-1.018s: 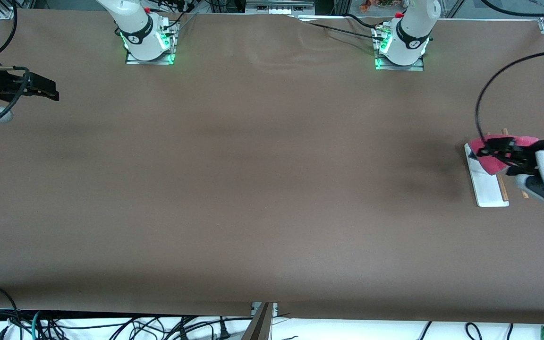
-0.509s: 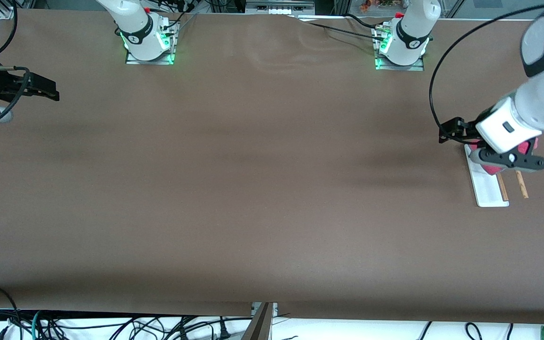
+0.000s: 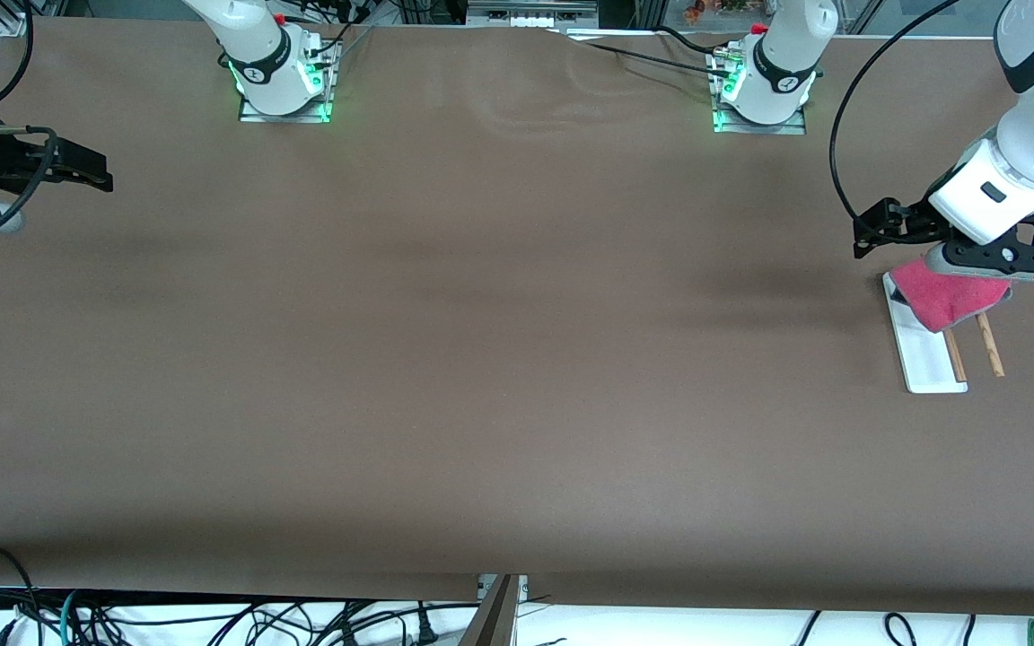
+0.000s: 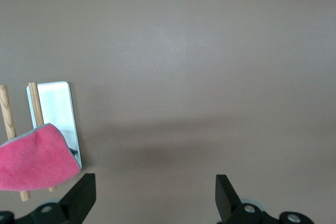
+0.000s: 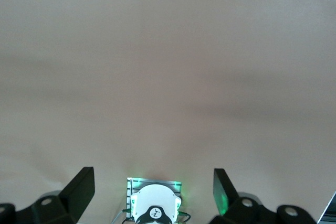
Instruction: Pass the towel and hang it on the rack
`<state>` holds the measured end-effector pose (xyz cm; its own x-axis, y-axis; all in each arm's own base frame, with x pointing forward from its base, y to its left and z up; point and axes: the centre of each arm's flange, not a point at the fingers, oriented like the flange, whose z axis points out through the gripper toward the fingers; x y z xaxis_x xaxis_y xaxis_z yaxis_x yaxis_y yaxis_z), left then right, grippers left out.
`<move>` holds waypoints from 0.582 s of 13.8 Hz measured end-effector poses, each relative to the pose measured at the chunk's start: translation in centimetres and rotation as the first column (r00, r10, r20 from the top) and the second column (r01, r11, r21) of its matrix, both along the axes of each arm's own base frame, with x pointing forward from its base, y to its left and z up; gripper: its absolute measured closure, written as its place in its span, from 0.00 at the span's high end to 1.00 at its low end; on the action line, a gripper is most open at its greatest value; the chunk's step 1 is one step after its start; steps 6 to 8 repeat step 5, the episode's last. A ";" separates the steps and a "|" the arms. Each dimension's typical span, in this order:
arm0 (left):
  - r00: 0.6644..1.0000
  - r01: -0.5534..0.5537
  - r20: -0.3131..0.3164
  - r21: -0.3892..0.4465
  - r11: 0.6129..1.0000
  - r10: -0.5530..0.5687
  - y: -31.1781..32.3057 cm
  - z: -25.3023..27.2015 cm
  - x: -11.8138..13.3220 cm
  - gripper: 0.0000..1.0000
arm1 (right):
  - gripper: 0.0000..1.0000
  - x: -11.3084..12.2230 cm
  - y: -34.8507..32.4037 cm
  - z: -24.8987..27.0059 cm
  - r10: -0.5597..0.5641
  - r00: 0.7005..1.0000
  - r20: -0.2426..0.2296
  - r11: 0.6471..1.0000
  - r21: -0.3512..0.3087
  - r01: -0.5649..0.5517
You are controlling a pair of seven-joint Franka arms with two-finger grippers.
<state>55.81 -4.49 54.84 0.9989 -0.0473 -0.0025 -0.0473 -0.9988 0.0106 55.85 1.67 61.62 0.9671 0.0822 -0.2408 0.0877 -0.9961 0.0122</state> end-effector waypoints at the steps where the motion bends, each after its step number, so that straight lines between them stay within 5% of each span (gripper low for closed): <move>1: 1.000 -0.006 -0.001 -0.002 1.000 0.006 -0.1 -0.1 0.0 1.00 | 1.00 0.0 0.0 0.0 0.000 1.000 0.000 1.000 0.000 0.000; 8: 1.000 -0.009 -0.003 -0.002 1.000 0.009 -0.1 -0.2 0.0 1.00 | 1.00 0.0 0.0 0.0 0.000 1.000 0.000 1.000 0.000 0.000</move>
